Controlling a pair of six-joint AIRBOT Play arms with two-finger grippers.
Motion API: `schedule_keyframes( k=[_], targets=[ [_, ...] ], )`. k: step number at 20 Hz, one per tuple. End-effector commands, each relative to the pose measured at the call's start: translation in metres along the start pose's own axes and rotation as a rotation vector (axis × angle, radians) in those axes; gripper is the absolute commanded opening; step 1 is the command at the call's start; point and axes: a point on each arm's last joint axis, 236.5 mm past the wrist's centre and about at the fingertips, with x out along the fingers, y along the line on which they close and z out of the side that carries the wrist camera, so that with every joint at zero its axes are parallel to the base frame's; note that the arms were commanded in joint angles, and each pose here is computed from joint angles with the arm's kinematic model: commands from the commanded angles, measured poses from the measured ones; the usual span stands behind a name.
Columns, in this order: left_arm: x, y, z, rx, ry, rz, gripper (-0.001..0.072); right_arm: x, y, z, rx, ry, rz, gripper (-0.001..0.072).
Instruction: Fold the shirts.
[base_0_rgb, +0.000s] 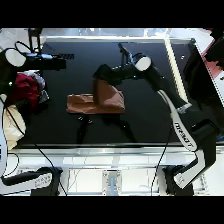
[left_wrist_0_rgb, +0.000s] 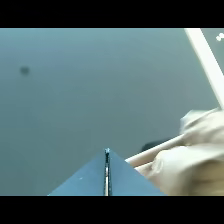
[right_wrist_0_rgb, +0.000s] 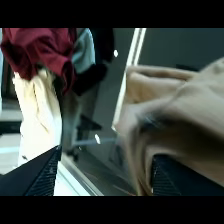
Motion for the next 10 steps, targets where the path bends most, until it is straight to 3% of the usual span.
schedule_keyframes(
  k=[1,5,10],
  targets=[
    [-0.010,0.005,0.001,-0.001,-0.002,0.013,0.0015,0.018,0.023,-0.006,0.021,-0.004,0.082,0.0593],
    [-0.010,0.005,0.001,-0.002,-0.002,0.012,0.0015,-0.004,0.010,0.009,-0.096,0.006,-0.007,0.0592],
    [-0.010,0.005,0.001,-0.002,-0.002,0.012,0.0015,-0.050,-0.034,0.023,-0.043,0.076,-0.085,0.0592]
  ],
)
